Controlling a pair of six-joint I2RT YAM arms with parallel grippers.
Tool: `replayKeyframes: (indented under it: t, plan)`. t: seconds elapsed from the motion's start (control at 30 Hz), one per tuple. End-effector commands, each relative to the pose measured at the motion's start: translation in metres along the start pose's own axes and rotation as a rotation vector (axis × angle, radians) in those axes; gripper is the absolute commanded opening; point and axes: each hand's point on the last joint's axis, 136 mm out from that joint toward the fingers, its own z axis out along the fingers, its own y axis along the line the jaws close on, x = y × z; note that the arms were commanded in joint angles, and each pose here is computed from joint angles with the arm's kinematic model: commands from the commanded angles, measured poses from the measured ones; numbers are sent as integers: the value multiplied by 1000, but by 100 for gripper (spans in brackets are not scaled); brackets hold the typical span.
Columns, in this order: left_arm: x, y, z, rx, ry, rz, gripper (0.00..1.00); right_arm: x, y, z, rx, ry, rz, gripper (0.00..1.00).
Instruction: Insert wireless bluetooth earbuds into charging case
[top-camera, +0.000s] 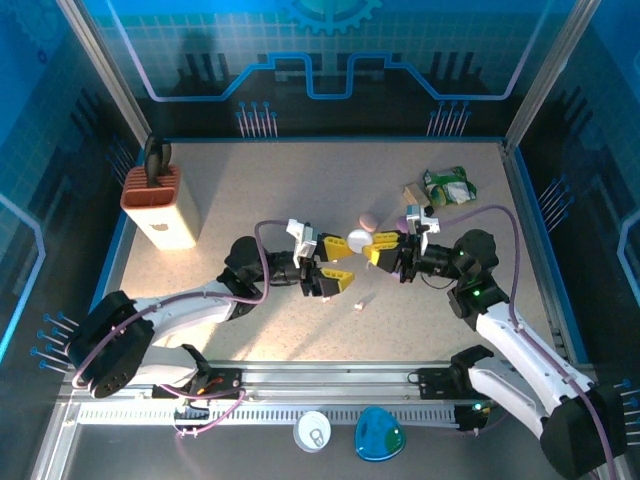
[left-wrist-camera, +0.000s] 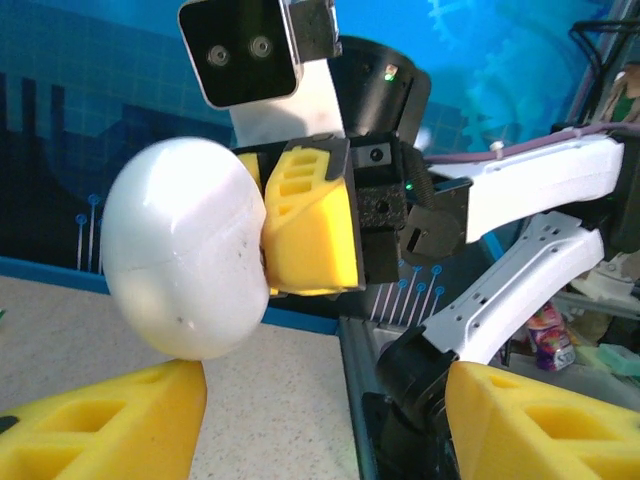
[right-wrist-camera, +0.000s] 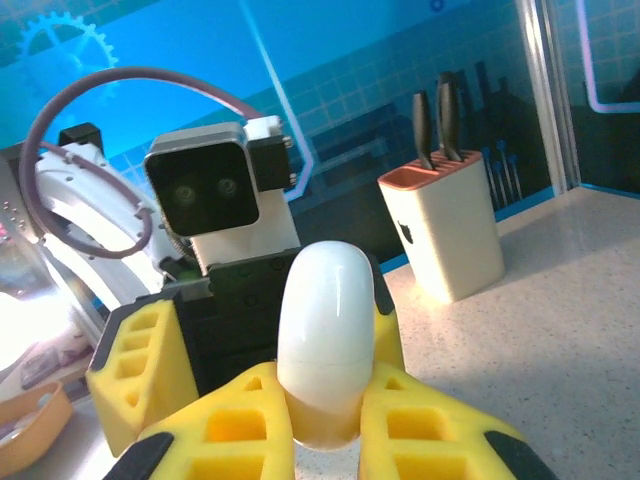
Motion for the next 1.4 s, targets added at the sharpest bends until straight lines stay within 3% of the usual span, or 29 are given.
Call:
replayKeyframes:
  t: [0.0,0.3,0.5,0.83,1.13,1.23,1.37]
  plan:
    - [-15,-10,2,62,-44,29,62,-3,17,3,-72,11,-68,11]
    - [-17,-1,5,27,-56,32,55,5,19,8,-90,40,-61,11]
    - [-22,-1,7,31,-63,32,43,7,18,9,-87,46,-57,11]
    - [-21,-4,6,44,-64,39,45,11,17,10,-83,64,-51,11]
    - [-16,-6,5,59,-53,49,19,16,13,9,-71,76,-42,11]
    - [-13,-8,4,72,-51,58,16,13,12,9,-58,66,-43,18]
    - [-10,-9,3,76,-46,62,10,6,10,7,-22,34,-42,38]
